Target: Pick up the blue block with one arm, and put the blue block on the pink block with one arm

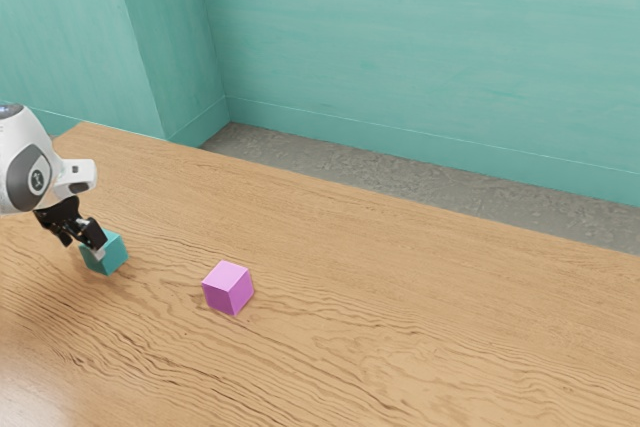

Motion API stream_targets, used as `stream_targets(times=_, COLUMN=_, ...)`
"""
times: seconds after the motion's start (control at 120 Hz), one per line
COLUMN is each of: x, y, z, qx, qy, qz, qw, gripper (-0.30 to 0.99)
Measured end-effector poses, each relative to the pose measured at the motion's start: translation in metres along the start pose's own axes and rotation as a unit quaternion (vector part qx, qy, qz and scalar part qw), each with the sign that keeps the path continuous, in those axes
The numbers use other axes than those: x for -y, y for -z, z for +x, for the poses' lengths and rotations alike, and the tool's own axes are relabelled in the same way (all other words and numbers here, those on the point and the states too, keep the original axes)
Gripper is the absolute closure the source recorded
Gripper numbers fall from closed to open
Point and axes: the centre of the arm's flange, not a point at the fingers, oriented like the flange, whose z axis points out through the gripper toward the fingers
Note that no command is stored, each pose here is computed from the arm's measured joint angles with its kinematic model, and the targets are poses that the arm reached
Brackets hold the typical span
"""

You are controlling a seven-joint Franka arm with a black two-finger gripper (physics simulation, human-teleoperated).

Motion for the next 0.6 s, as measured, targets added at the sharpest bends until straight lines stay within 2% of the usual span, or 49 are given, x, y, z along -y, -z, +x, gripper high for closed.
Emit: stream_targets(times=0.6, x=0.021, y=-0.039, z=0.042, qx=-0.027, qy=-0.036, qz=-0.015, qw=0.999, gripper=0.0)
